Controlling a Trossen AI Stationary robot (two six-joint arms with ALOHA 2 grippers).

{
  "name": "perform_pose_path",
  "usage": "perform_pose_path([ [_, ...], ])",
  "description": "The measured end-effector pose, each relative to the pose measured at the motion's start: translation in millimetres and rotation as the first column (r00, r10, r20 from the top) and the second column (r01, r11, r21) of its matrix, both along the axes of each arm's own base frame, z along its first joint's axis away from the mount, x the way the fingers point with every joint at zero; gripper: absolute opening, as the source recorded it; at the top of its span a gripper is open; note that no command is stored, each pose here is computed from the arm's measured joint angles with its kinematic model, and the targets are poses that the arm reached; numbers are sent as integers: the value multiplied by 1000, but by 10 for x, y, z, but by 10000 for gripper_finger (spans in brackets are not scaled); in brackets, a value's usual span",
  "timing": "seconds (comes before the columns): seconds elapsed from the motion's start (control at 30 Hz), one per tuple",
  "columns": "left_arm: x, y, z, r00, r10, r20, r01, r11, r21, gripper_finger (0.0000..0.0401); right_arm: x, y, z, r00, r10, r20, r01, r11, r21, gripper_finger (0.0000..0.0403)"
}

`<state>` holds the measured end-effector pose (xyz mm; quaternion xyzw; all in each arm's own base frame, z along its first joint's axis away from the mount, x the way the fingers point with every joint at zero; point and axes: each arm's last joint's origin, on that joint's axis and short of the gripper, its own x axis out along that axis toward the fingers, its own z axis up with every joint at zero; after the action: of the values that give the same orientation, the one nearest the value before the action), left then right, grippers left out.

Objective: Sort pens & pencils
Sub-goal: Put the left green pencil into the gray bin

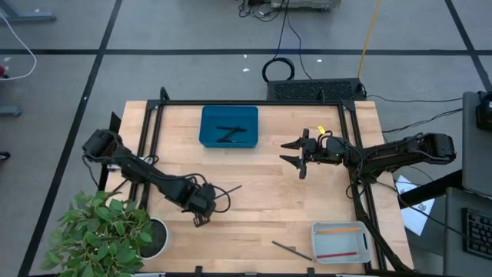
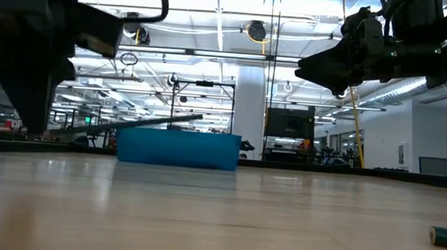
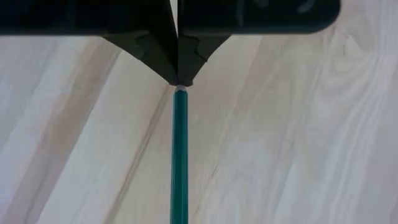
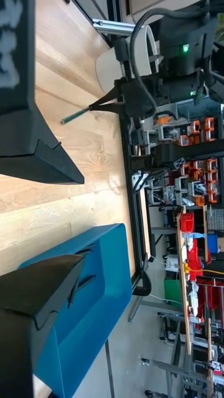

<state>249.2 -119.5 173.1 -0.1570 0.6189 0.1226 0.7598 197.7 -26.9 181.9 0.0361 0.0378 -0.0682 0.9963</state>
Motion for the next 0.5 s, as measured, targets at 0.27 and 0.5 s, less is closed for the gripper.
perform_pose_path([
  [0.27,105,160,177,984,-29,178,11,994,104,0,0,0,0,1000,0,0,0,1000,0,185],
  [0.5,353,473,249,945,-104,310,50,983,179,0,0,0,0,1000,0,0,0,1000,0,185],
])
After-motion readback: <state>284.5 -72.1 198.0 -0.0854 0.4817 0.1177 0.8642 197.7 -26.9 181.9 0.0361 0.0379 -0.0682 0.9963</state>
